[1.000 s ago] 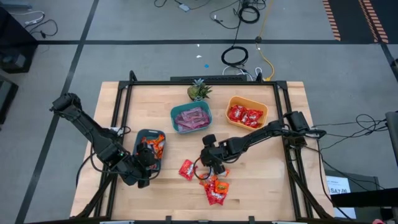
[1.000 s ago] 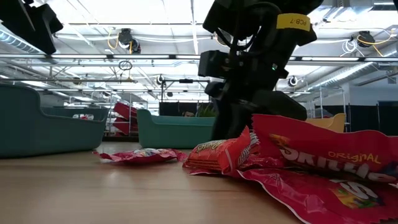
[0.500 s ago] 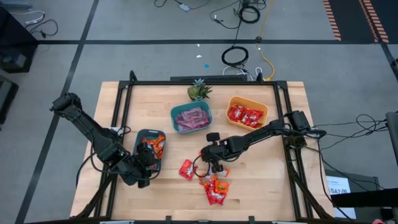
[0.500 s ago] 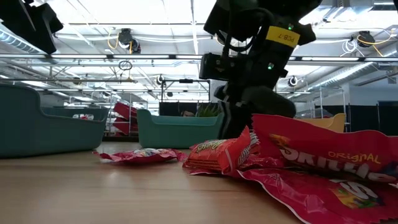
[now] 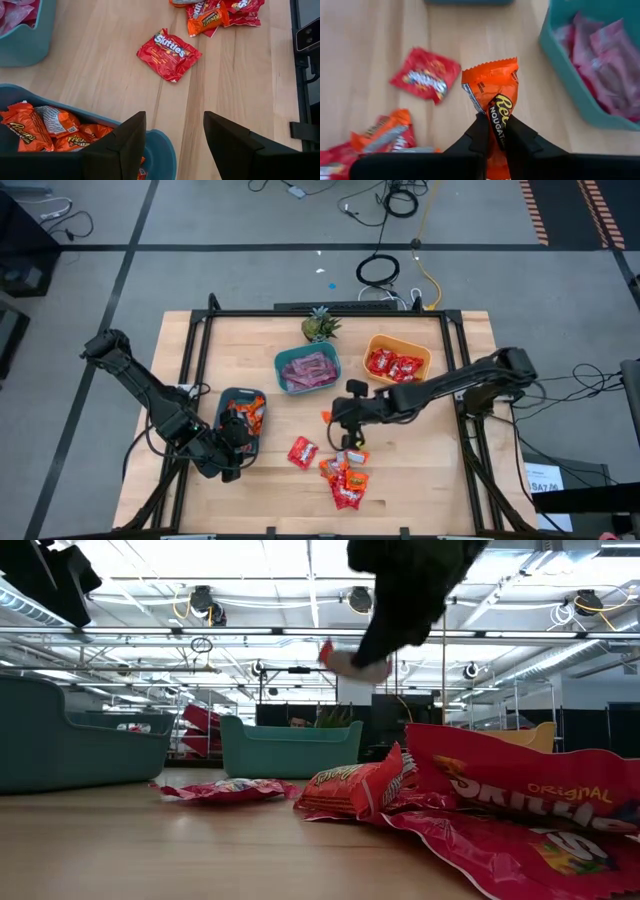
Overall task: Sort candy
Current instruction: Put the orange chocolate into the blue bin, then put the red candy into the yellow bin, then put the orange chocolate into the blue bin
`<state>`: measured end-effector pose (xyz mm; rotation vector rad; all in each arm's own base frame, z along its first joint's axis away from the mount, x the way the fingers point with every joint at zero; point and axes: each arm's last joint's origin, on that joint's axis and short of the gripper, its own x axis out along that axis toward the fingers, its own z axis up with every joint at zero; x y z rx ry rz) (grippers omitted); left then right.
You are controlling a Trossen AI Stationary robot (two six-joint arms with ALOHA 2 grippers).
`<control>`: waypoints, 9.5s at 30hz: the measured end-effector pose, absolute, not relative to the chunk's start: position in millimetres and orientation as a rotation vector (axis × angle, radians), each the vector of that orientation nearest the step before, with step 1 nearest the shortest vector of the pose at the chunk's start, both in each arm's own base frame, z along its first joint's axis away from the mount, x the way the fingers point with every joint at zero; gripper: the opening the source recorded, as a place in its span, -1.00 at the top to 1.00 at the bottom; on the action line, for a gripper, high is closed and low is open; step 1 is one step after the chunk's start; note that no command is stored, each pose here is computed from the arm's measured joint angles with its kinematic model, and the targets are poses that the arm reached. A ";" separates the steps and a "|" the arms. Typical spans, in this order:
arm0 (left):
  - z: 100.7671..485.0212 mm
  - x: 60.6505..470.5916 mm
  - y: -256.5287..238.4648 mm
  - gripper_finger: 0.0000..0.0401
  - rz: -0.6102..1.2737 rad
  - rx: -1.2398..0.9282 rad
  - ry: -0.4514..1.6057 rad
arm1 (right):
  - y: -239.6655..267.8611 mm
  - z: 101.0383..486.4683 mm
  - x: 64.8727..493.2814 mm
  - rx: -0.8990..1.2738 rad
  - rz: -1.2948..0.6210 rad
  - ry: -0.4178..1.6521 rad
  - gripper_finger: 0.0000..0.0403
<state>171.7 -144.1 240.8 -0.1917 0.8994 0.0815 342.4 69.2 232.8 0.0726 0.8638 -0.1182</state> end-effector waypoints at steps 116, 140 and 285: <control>250.2 188.0 -147.0 -0.04 0.018 -0.341 0.793 | 113.1 282.3 431.6 0.019 -0.059 0.965 0.21; 217.8 299.4 -146.7 -0.04 0.023 0.006 0.970 | 172.7 241.2 195.2 0.383 -0.321 0.815 0.21; 207.2 536.3 114.7 0.22 0.339 -0.640 0.249 | 207.7 223.0 118.8 0.521 -0.350 0.831 0.21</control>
